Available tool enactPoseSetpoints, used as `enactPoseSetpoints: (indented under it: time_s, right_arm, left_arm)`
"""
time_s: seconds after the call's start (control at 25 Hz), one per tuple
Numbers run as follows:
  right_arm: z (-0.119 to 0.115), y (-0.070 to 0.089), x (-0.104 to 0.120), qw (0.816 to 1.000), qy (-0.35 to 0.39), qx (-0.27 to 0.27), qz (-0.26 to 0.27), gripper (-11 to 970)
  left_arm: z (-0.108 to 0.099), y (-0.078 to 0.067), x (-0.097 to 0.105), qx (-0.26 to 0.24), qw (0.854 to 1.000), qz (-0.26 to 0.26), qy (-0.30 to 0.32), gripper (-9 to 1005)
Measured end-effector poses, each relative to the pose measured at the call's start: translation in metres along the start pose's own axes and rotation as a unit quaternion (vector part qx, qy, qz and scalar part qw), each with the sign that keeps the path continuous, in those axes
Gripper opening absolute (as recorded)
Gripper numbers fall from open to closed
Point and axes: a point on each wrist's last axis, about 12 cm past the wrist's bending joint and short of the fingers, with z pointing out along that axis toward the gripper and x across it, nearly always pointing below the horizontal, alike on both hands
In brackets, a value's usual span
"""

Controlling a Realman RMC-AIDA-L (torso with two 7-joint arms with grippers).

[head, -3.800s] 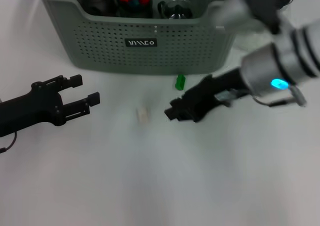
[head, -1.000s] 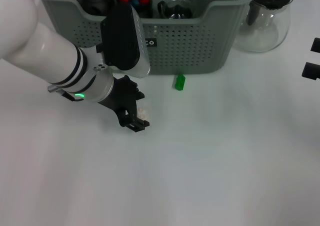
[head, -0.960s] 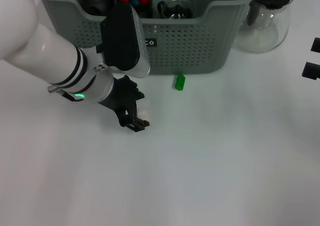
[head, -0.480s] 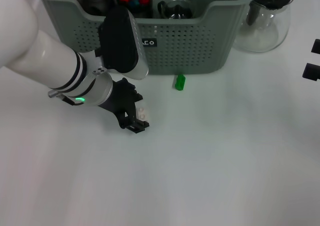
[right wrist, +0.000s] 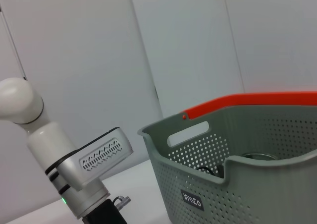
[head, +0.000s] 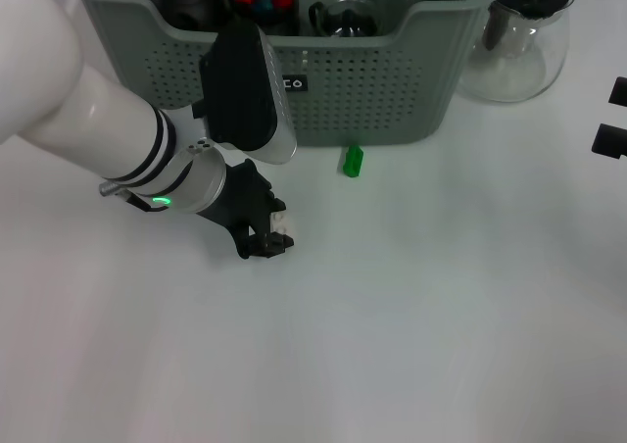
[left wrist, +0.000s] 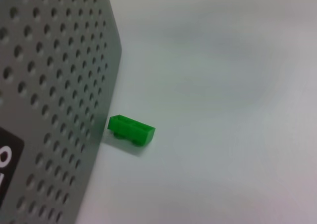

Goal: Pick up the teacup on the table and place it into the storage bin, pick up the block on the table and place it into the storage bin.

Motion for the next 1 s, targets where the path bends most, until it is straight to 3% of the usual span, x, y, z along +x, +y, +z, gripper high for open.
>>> enactPoseSetpoints:
  time_s: [0.2, 0.32, 0.52, 0.64, 0.68, 0.8, 0.88, 1.0]
  right_arm:
    - [0.000, 0.000, 0.000, 1.000, 0.000, -0.001, 0.000, 852]
    - [0.000, 0.000, 0.000, 1.000, 0.000, -0.001, 0.000, 852]
    - [0.000, 0.000, 0.000, 1.000, 0.000, -0.002, 0.000, 852]
    - [0.002, 0.001, 0.000, 1.000, -0.002, -0.004, 0.000, 852]
    - [0.003, 0.001, 0.000, 1.000, -0.003, -0.005, -0.001, 852]
    - [0.005, 0.002, 0.002, 1.000, -0.006, -0.005, -0.003, 852]
    - [0.006, 0.003, 0.003, 1.000, -0.009, -0.003, -0.004, 852]
    - [0.011, 0.007, 0.009, 1.000, -0.022, -0.002, -0.014, 852]
  left_arm:
    - [-0.006, 0.003, -0.003, -0.010, 1.000, -0.008, -0.012, 416]
    - [-0.016, 0.003, -0.003, -0.003, 1.000, -0.018, -0.021, 415]
    - [-0.051, 0.002, 0.007, 0.076, 0.988, -0.041, -0.130, 415]
    - [-0.084, 0.006, 0.022, 0.114, 0.950, -0.065, -0.285, 416]
    - [-0.097, 0.010, 0.027, 0.112, 0.924, -0.077, -0.358, 416]
    - [-0.129, 0.023, 0.034, 0.058, 0.858, -0.105, -0.500, 415]
    - [-0.142, 0.036, 0.031, 0.020, 0.839, -0.127, -0.529, 415]
    - [-0.149, 0.071, 0.003, -0.041, 0.844, -0.173, -0.506, 414]
